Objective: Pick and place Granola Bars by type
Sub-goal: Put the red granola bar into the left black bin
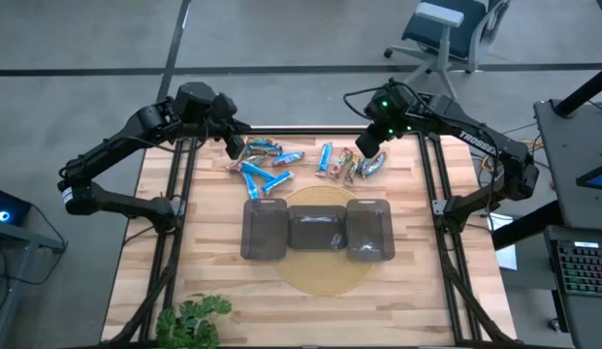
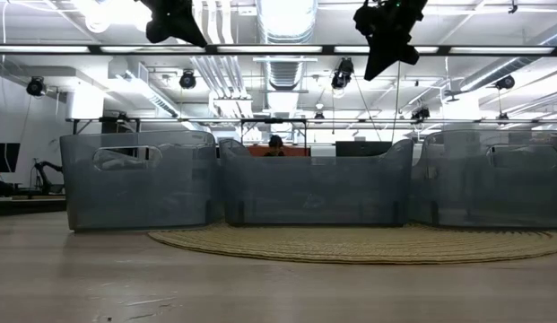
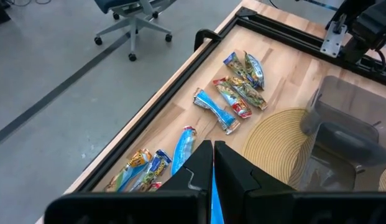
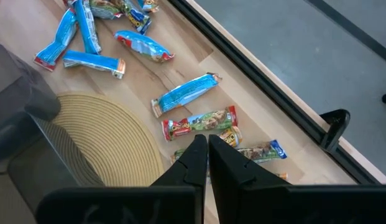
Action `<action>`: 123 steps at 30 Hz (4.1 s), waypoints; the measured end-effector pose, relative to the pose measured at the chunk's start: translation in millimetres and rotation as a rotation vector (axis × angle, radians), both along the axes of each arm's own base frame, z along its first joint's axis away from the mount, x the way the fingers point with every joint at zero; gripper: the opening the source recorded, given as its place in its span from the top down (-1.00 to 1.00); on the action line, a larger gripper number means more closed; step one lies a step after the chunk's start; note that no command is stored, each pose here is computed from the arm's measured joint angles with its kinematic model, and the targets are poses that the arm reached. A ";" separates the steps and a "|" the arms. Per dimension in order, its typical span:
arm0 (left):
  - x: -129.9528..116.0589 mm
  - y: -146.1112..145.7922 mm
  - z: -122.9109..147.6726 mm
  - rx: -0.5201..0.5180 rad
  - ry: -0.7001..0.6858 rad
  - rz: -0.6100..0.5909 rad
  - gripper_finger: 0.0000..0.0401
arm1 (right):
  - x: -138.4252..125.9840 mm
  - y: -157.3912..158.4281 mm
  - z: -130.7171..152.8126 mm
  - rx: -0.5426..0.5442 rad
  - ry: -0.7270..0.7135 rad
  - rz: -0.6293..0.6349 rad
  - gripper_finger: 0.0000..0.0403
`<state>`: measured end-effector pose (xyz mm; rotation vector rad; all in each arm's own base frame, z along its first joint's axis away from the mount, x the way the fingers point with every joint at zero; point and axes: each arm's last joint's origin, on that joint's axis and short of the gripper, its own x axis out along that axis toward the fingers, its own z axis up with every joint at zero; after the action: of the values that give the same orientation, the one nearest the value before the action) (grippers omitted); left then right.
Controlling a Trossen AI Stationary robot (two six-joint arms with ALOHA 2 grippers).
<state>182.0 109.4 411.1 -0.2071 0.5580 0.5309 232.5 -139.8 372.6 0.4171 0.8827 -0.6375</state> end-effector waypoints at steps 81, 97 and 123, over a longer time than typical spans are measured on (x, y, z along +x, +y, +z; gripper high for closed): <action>0.7 -1.3 0.0 -0.071 -0.039 -0.013 1.00 | -3.4 2.6 -4.7 -0.060 0.114 0.175 0.96; 2.1 -0.5 -1.2 -0.099 -0.048 0.006 1.00 | -3.2 2.6 -9.5 -0.030 0.113 0.138 0.96; 9.8 4.0 -58.0 -0.196 0.087 0.026 1.00 | -5.6 3.9 -48.7 0.092 0.191 0.045 0.96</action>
<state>191.8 113.4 353.0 -0.3796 0.6932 0.5120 226.8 -135.9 324.0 0.4224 1.1037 -0.6035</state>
